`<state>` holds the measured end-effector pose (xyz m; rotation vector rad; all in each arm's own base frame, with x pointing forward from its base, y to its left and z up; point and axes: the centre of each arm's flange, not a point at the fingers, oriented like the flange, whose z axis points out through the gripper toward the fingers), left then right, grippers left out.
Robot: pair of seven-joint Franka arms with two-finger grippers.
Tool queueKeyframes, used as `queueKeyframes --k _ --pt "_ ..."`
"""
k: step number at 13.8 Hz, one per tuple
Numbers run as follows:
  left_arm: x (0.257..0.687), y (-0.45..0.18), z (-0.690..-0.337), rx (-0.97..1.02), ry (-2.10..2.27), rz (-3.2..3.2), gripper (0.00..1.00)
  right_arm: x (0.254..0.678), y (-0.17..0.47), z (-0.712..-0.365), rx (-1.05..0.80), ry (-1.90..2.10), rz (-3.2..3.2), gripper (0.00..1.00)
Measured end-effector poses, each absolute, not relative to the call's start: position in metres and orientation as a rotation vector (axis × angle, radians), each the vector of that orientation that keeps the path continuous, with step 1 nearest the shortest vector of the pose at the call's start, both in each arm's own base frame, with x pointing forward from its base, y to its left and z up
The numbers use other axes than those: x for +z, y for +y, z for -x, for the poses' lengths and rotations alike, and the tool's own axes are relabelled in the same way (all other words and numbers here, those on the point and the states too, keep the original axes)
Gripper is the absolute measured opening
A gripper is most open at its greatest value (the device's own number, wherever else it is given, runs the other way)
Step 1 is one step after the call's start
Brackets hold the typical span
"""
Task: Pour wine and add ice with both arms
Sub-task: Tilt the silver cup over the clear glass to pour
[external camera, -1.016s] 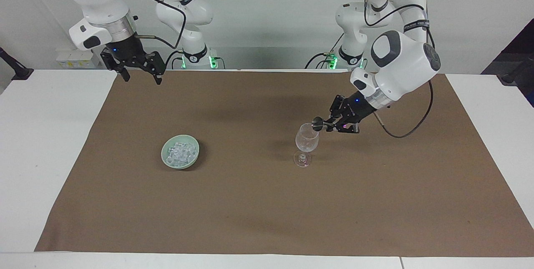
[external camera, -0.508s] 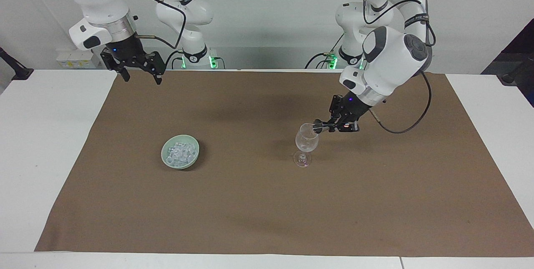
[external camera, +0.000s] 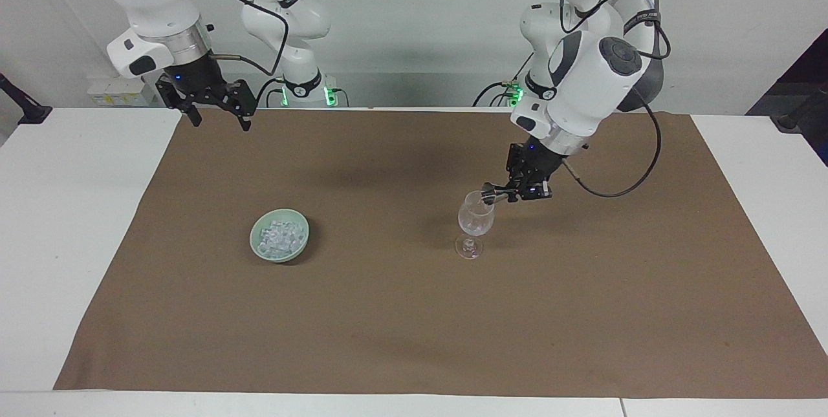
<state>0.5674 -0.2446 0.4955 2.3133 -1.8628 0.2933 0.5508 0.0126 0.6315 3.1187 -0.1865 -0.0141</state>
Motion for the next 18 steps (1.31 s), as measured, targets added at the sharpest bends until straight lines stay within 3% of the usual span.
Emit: queueKeyframes --k 18 --pt "0.518 -0.291 -0.538 0.075 -1.971 -2.581 0.21 0.632 0.013 -0.551 -0.014 -0.187 -3.119 1.00"
